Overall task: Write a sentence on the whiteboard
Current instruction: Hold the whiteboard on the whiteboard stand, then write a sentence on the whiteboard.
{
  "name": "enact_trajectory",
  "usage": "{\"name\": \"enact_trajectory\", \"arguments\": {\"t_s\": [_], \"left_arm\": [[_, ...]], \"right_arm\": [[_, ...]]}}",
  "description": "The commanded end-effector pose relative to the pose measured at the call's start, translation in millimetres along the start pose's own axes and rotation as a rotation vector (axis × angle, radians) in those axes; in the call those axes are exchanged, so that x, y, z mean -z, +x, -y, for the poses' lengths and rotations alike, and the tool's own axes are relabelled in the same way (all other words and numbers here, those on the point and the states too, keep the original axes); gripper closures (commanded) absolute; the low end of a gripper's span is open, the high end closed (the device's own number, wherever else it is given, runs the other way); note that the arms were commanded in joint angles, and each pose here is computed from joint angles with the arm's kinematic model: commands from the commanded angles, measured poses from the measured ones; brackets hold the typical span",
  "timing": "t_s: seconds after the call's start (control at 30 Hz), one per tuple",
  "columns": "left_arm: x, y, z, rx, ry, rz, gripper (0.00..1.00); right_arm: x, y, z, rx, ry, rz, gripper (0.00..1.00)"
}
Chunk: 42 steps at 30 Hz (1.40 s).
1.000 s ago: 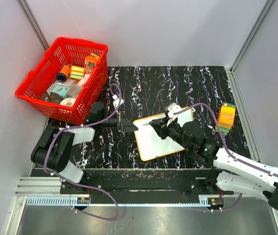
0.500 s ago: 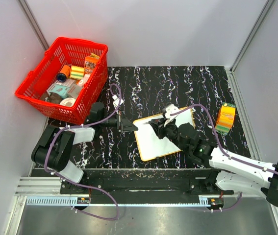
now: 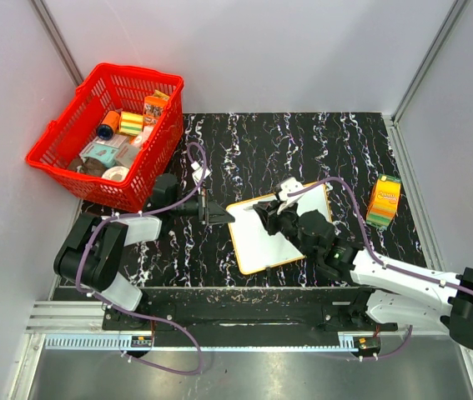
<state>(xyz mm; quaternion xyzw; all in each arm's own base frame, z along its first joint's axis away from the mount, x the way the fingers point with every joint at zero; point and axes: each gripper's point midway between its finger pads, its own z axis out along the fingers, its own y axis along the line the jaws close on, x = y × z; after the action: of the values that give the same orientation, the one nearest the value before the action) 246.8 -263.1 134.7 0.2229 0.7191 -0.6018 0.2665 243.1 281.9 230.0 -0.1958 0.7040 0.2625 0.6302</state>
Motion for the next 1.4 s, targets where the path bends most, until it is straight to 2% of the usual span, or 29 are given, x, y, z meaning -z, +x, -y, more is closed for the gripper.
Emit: {"name": "enact_trajectory", "arguments": {"t_s": [0.0, 0.53, 0.97, 1.37], "left_arm": [[-1.0, -7.1, 2.8, -0.115, 0.033, 0.014, 1.0], [-1.2, -6.0, 3.1, -0.115, 0.035, 0.011, 1.0], [-1.2, -5.2, 2.0, -0.116, 0.032, 0.012, 1.0], [-2.6, -2.9, 2.1, -0.113, 0.035, 0.008, 1.0]], "right_arm": [[-1.0, -2.2, 4.9, -0.02, 0.042, 0.027, 1.0], [6.3, -1.1, 26.0, -0.016, 0.149, 0.029, 1.0], [9.4, -26.4, -8.8, -0.082, -0.035, 0.082, 1.0], [-0.6, -12.2, -1.0, -0.079, 0.023, 0.05, 1.0]]}}
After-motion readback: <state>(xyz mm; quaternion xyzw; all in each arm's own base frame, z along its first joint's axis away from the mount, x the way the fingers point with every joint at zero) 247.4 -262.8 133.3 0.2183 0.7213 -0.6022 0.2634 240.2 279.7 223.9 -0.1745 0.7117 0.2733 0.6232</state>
